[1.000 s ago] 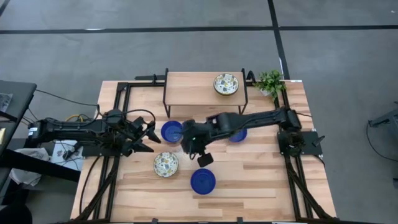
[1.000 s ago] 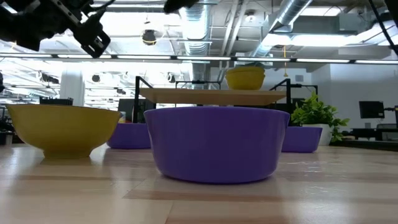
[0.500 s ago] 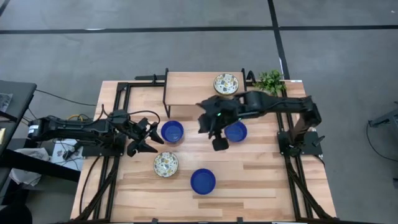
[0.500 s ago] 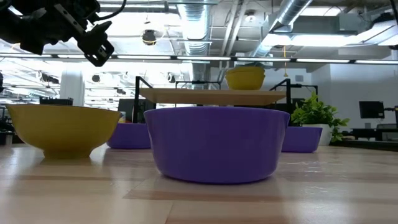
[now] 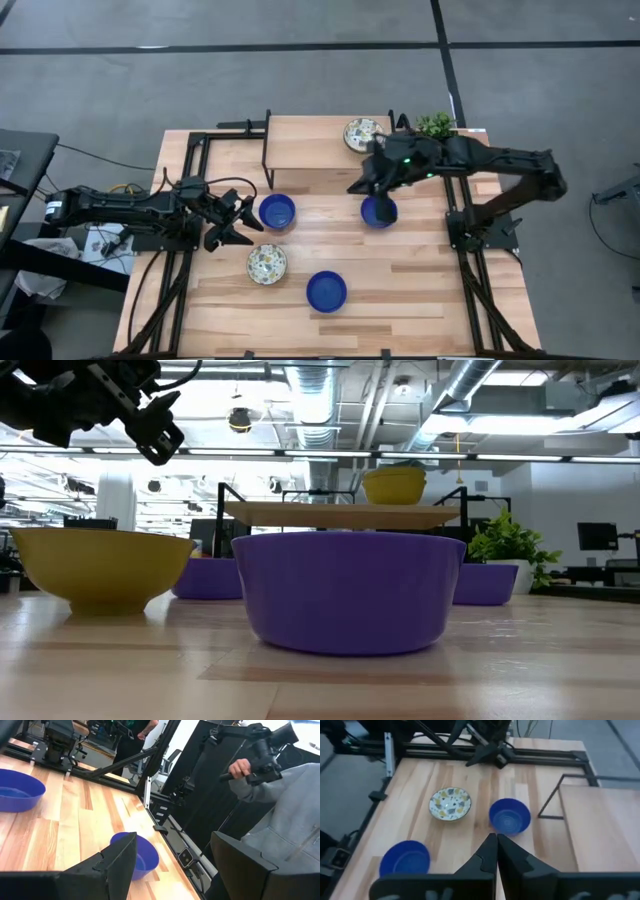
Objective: Pick & Place Mini bowls
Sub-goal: Stack the white patterned bowl on top of the white bowl on the shelf
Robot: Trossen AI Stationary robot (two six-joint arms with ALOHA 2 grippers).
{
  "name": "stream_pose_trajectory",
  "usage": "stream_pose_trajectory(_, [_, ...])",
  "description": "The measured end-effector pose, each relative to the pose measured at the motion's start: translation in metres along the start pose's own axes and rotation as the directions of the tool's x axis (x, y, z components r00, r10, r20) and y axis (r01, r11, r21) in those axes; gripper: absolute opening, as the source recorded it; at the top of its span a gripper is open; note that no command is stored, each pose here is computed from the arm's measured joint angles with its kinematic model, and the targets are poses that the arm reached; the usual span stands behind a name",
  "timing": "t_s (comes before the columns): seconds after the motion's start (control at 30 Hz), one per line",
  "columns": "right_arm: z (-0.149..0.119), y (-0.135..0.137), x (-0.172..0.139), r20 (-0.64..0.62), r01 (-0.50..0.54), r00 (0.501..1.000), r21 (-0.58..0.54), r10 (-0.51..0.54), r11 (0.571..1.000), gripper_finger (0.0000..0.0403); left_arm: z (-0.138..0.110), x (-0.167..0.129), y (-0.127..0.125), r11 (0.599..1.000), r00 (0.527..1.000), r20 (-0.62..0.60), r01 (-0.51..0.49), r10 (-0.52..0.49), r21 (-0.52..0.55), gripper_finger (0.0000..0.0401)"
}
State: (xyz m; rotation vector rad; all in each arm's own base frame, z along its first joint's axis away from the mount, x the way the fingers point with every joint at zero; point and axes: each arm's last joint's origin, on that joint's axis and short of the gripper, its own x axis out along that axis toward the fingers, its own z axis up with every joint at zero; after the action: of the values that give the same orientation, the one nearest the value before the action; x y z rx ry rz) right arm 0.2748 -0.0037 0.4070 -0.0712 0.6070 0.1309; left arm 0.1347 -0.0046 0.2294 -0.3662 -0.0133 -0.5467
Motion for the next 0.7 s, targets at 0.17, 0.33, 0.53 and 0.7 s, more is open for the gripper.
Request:
stream_pose_trajectory(0.17, [-0.023,-0.008,-0.016,0.081,-0.083,0.993,0.037,0.080,0.996,0.0001,0.000,0.000,0.000,1.000,1.000,0.004,0.002,-0.002,0.003,0.0253])
stream_pose_trajectory(0.33, [-0.046,-0.022,-0.022,0.162,-0.127,0.980,0.082,0.113,0.989,0.0001,0.001,0.000,0.000,1.000,1.000,0.007,0.002,-0.002,0.006,0.0253])
stream_pose_trajectory(0.53, [-0.071,-0.043,-0.021,0.222,-0.170,0.965,0.134,0.138,0.976,0.0001,0.002,0.000,0.001,0.998,0.997,0.040,-0.060,0.060,0.006,0.0253])
stream_pose_trajectory(0.7, [-0.085,-0.062,-0.019,0.254,-0.206,0.955,0.184,0.156,0.961,0.0001,0.002,0.000,0.002,0.997,0.995,0.052,-0.082,0.082,0.001,0.0253])
